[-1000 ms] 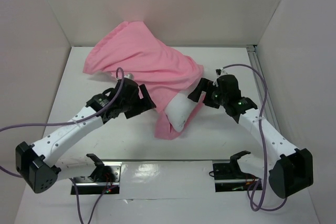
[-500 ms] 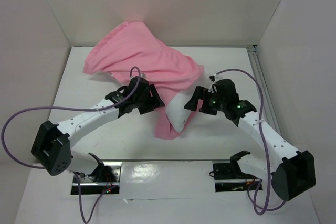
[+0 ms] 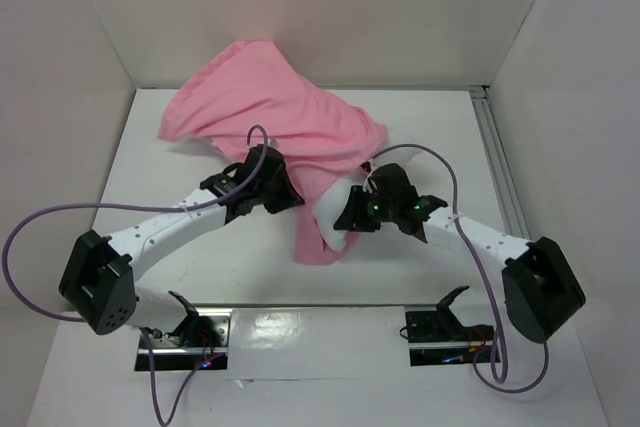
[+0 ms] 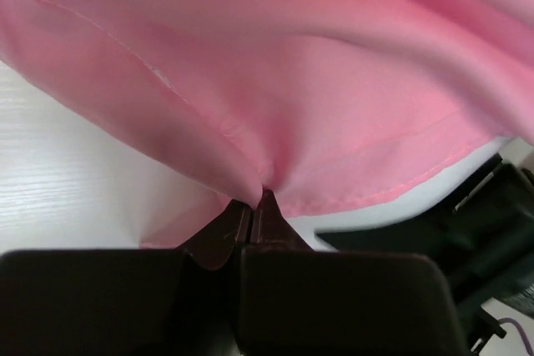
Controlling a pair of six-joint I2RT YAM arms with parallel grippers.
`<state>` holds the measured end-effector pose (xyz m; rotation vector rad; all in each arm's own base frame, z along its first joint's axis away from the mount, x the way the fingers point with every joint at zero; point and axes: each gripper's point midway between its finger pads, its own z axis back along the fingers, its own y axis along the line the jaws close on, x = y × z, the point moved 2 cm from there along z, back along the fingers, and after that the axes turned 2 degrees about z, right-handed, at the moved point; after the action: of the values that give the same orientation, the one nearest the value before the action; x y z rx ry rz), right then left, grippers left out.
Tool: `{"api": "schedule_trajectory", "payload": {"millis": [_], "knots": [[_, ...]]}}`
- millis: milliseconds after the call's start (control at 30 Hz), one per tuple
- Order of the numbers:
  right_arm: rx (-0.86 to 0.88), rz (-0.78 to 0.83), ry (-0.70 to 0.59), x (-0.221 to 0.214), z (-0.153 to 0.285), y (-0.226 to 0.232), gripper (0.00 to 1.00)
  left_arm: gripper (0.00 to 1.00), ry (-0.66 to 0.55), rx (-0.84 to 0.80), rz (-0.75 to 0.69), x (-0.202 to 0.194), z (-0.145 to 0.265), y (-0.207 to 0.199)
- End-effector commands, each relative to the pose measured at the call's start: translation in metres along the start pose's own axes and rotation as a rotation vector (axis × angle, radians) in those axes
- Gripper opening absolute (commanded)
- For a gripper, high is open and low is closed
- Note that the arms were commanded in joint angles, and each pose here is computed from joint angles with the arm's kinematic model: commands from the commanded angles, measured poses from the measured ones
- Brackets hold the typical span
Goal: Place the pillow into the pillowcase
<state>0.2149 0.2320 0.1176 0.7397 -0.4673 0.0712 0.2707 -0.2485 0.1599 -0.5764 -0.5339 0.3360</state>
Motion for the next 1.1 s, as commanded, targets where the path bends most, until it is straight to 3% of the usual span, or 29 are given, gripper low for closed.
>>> {"api": "schedule_trajectory", "payload": {"millis": [0, 33, 67, 100, 200, 267, 367, 400, 500, 533, 600, 733, 833, 867, 900, 933, 1033, 1067], "knots": [[0.151, 0.038, -0.136, 0.047, -0.013, 0.046, 0.26, 0.00, -0.088, -0.122, -0.058, 0.022, 0.031, -0.038], [0.165, 0.060, -0.161, 0.066, -0.014, 0.053, 0.09, 0.00, -0.093, -0.145, -0.083, 0.026, 0.035, -0.045], [0.153, 0.062, -0.133, 0.079, -0.021, 0.052, 0.00, 0.00, -0.114, -0.214, -0.102, 0.037, 0.050, -0.069], [0.202, 0.126, -0.256, 0.139, 0.002, 0.082, 0.00, 0.00, -0.127, -0.263, -0.120, 0.044, 0.062, -0.086], [0.257, 0.180, -0.414, 0.212, 0.044, 0.122, 0.00, 0.00, -0.155, -0.387, -0.209, 0.065, 0.100, -0.128], [0.325, 0.239, -0.539, 0.250, 0.089, 0.158, 0.00, 0.00, -0.215, -0.496, -0.246, 0.082, 0.146, -0.161], [0.370, 0.213, -0.505, 0.233, 0.076, 0.164, 0.00, 0.00, -0.127, -0.542, -0.262, 0.047, 0.148, -0.157], [0.372, 0.199, -0.515, 0.226, 0.066, 0.160, 0.00, 0.00, -0.077, -0.504, -0.248, 0.026, 0.129, -0.134], [0.328, 0.057, -0.327, 0.159, -0.004, 0.112, 0.00, 0.00, 0.054, -0.469, -0.165, -0.017, 0.100, -0.095], [0.347, 0.048, -0.323, 0.149, -0.015, 0.108, 0.00, 0.00, 0.097, -0.456, -0.139, -0.036, 0.088, -0.071], [0.312, -0.019, -0.229, 0.108, -0.044, 0.083, 0.00, 0.00, 0.111, -0.447, -0.096, -0.046, 0.083, -0.056], [0.323, -0.074, -0.198, 0.092, -0.058, 0.073, 0.00, 0.00, 0.081, -0.410, -0.092, -0.038, 0.081, -0.040], [0.336, -0.036, -0.247, 0.122, -0.050, 0.086, 0.00, 0.00, 0.050, -0.437, -0.131, -0.016, 0.084, -0.056], [0.327, -0.032, -0.258, 0.133, -0.045, 0.089, 0.00, 0.00, 0.025, -0.493, -0.154, -0.001, 0.097, -0.078], [0.350, -0.005, -0.337, 0.169, -0.027, 0.101, 0.00, 0.00, 0.018, -0.490, -0.173, 0.013, 0.089, -0.085], [0.355, -0.005, -0.354, 0.183, -0.018, 0.105, 0.00, 0.00, -0.009, -0.582, -0.208, 0.034, 0.115, -0.119], [0.415, 0.053, -0.496, 0.236, 0.040, 0.136, 0.00, 0.00, -0.052, -0.641, -0.275, 0.062, 0.131, -0.159], [0.437, 0.082, -0.527, 0.244, 0.056, 0.149, 0.00, 0.00, -0.106, -0.707, -0.292, 0.080, 0.159, -0.182]]}}
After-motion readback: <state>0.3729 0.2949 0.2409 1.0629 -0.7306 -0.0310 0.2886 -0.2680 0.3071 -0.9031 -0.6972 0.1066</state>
